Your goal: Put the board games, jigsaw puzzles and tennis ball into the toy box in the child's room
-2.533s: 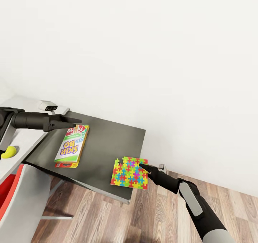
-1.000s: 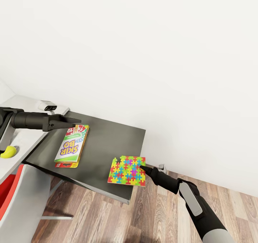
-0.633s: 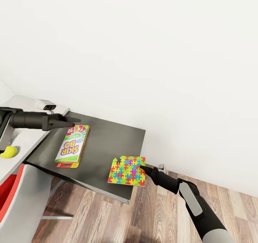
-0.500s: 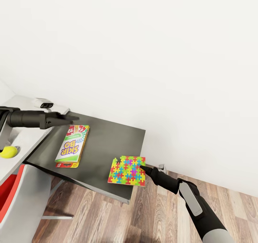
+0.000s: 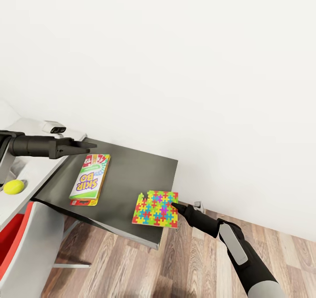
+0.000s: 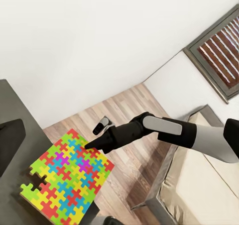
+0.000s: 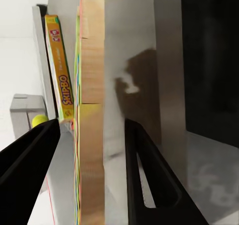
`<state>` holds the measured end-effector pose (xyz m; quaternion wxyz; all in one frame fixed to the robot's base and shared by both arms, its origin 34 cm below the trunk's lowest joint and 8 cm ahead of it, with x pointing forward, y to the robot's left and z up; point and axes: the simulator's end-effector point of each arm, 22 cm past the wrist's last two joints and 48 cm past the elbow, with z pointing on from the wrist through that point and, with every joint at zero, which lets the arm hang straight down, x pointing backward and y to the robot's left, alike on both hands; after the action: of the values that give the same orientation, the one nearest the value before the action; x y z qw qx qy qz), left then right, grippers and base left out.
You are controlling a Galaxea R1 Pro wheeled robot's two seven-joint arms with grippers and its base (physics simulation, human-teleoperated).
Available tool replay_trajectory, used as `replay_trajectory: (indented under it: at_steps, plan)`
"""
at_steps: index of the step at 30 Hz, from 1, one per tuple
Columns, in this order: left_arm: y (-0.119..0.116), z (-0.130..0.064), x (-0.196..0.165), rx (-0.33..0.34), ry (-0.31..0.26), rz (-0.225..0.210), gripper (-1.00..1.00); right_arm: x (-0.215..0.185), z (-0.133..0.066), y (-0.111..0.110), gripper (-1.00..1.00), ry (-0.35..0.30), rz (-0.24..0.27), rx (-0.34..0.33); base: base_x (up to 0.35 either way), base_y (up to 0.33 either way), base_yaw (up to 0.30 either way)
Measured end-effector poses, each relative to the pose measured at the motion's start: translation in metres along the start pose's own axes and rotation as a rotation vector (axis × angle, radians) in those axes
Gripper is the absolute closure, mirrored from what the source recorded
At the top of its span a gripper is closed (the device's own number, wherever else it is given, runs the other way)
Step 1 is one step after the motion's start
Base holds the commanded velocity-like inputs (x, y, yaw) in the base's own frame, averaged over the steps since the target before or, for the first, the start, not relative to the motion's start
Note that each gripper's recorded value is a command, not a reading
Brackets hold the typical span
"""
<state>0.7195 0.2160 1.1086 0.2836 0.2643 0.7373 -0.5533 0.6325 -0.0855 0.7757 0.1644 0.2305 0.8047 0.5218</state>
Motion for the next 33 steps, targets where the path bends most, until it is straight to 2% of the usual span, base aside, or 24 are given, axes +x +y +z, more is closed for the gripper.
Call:
replay_trajectory:
  at_steps: [8,20,28,33]
  plan:
    - [-0.005,-0.002,0.000,-0.003,0.010,-0.006,-1.00,0.000,-0.005,0.008,1.00,-0.005,-0.007,-0.004,0.000,0.000,0.000]
    - [-0.007,-0.003,0.020,-0.013,0.032,-0.055,-1.00,0.003,-0.012,0.018,1.00,-0.008,-0.008,-0.007,0.000,0.000,0.000]
    - [-0.014,-0.006,0.020,-0.019,0.036,-0.057,-1.00,0.004,-0.018,0.024,1.00,-0.016,-0.002,-0.013,0.000,0.000,0.000]
    - [-0.018,-0.015,0.017,-0.038,0.041,-0.050,-1.00,0.004,-0.022,0.030,1.00,-0.020,-0.006,-0.018,0.000,0.000,0.000]
